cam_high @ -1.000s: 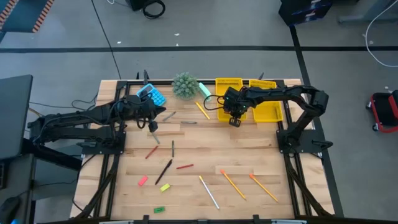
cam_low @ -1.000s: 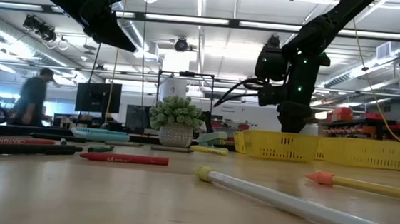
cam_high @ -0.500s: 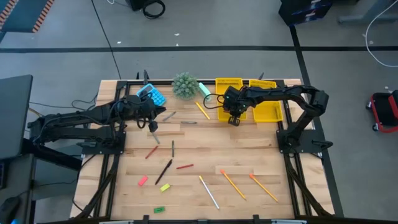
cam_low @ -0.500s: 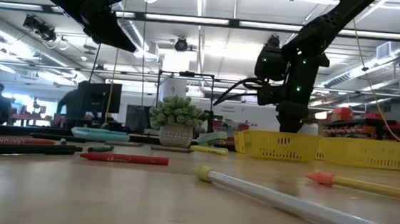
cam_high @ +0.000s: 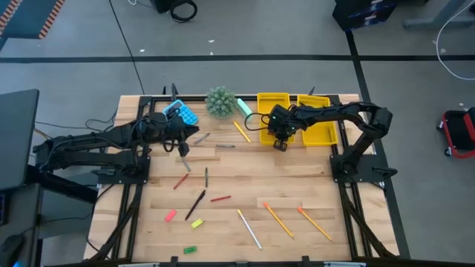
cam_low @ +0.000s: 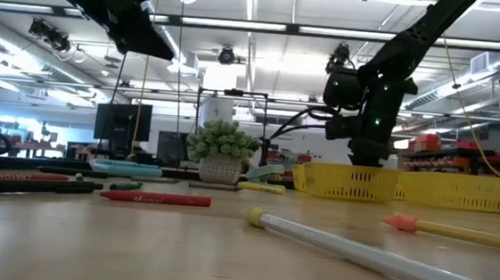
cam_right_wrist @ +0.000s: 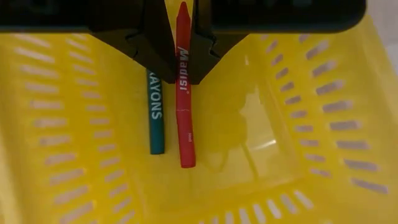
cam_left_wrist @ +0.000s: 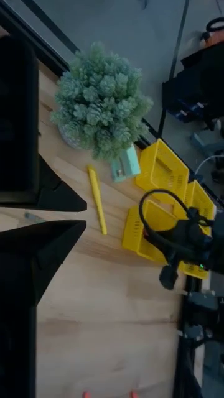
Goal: Sort crayons/erasers/pens/pencils in bins
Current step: Put the top right red crayon into the bottom left yellow bin
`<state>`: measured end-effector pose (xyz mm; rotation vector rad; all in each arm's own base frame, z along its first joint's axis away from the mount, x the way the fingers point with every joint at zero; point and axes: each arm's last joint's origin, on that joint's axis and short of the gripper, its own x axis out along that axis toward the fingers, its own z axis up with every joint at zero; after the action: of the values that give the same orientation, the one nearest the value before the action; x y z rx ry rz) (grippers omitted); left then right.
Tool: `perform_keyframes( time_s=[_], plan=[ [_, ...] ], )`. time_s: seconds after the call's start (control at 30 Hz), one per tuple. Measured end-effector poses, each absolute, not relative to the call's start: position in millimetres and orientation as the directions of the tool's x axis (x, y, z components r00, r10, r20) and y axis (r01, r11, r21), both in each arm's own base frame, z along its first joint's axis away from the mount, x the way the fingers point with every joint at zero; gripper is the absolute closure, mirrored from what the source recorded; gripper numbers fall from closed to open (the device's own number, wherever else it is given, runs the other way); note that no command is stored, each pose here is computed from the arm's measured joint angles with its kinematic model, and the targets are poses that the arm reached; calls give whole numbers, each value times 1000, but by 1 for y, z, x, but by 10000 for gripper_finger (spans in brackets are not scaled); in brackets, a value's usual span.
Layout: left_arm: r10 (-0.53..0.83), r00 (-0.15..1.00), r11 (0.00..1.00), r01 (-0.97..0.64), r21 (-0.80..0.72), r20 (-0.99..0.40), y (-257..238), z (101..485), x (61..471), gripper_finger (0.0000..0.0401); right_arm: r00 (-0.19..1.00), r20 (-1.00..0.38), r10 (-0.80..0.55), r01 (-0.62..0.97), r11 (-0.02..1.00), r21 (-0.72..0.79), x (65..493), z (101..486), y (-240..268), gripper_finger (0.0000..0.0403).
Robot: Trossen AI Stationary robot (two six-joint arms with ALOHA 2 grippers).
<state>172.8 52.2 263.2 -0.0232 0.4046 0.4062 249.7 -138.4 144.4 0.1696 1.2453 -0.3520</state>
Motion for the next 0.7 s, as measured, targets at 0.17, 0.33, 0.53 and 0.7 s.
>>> perform_keyframes(
  time_s=[0.17, 0.33, 0.53, 0.7],
  plan=[
    [366, 847, 925, -376, 53, -385, 52, 264, 173, 353, 277, -945, -174, 355, 932, -67, 249, 145, -140, 352],
    [367, 851, 925, -376, 52, -375, 52, 264, 173, 354, 277, -945, -173, 351, 934, -68, 249, 145, -140, 352],
    [367, 851, 926, -374, 58, -376, 52, 264, 173, 353, 277, -945, -172, 347, 935, -68, 249, 144, -140, 332],
    [367, 850, 926, -374, 58, -379, 52, 264, 173, 352, 273, -945, -178, 364, 929, -70, 249, 144, -140, 296]
  ],
)
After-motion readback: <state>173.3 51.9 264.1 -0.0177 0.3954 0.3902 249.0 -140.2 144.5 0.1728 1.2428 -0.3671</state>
